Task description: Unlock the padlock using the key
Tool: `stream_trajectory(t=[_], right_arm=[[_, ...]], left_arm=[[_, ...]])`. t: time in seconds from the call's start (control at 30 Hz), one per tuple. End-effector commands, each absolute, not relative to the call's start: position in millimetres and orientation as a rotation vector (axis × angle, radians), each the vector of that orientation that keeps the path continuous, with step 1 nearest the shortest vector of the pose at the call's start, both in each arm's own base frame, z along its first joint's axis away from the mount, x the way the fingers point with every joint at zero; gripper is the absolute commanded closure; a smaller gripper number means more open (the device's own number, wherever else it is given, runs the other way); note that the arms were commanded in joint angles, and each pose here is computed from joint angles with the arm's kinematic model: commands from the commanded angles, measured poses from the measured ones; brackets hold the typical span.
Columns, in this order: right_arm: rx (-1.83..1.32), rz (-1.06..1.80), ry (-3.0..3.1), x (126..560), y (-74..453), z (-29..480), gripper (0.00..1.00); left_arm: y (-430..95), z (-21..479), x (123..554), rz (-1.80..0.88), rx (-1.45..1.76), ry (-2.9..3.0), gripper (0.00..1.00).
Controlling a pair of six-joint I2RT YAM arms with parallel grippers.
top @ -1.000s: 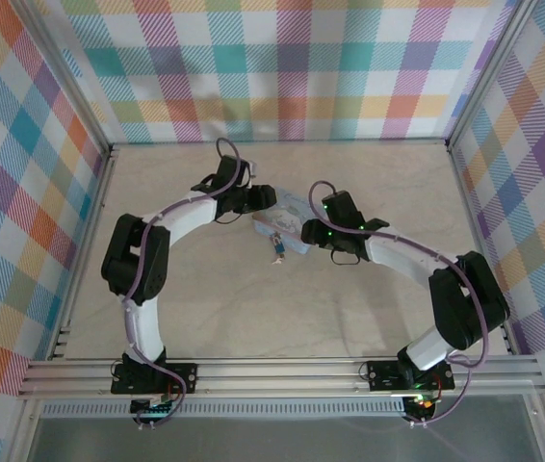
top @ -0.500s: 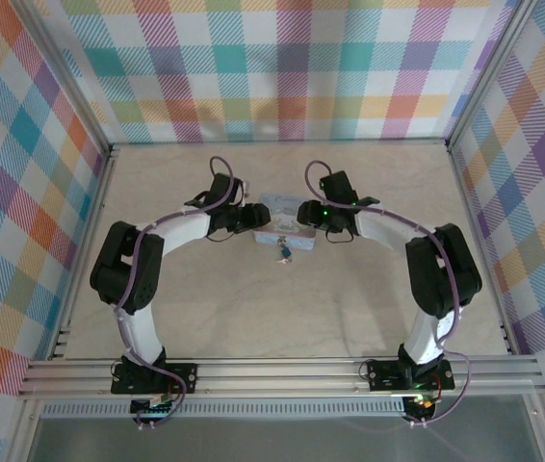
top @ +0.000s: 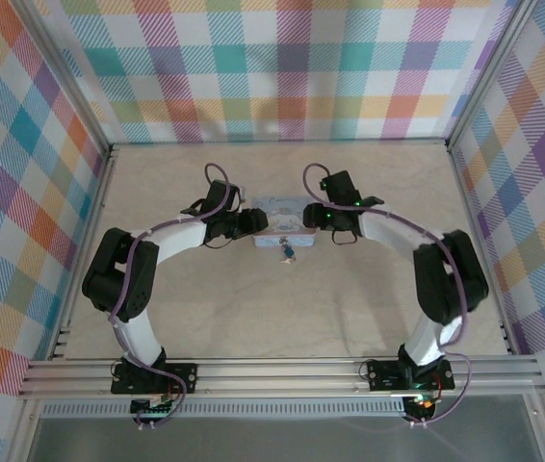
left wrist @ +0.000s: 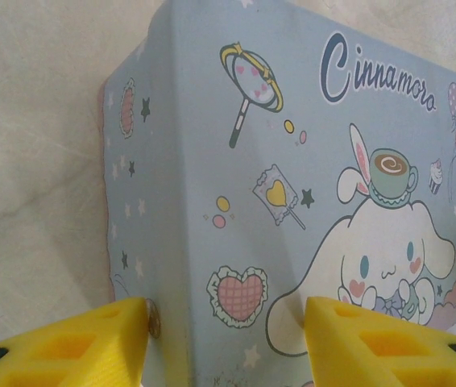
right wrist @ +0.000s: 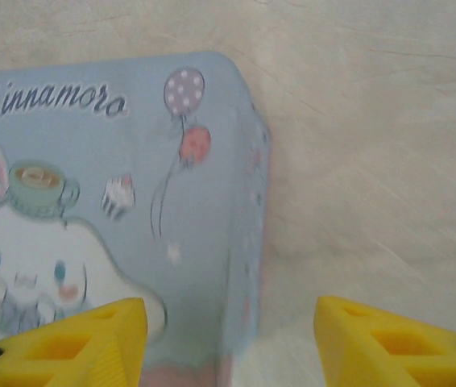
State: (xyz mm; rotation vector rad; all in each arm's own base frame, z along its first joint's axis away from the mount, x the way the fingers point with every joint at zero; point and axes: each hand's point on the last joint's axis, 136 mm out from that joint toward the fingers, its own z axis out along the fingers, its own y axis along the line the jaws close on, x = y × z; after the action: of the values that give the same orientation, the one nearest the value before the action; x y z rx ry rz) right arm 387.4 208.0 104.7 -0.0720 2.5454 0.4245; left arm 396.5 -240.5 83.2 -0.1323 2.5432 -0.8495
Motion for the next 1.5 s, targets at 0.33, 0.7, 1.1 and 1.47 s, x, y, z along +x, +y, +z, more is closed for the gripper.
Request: stream_trajectory(t=[0.33,0.7,1.1,1.47], right_arm=[[-0.387,0.409,2.456,300,245,102,0.49],[-0.417,0.316,2.496,313,276,58,0.52],[-0.428,0.236,2.545,323,289,32,0.52],[-0.433,0.156,2.583,322,281,15,0.64]], left_arm=[[-241,87,393,-0.854,-0.129,2.531,0.5],[-243,90,395,-0.858,-0.118,2.533,0.5],[-244,92,395,-0.865,-0.111,2.533,0.5],[-245,94,395,-0.871,-0.105,2.53,0.5]])
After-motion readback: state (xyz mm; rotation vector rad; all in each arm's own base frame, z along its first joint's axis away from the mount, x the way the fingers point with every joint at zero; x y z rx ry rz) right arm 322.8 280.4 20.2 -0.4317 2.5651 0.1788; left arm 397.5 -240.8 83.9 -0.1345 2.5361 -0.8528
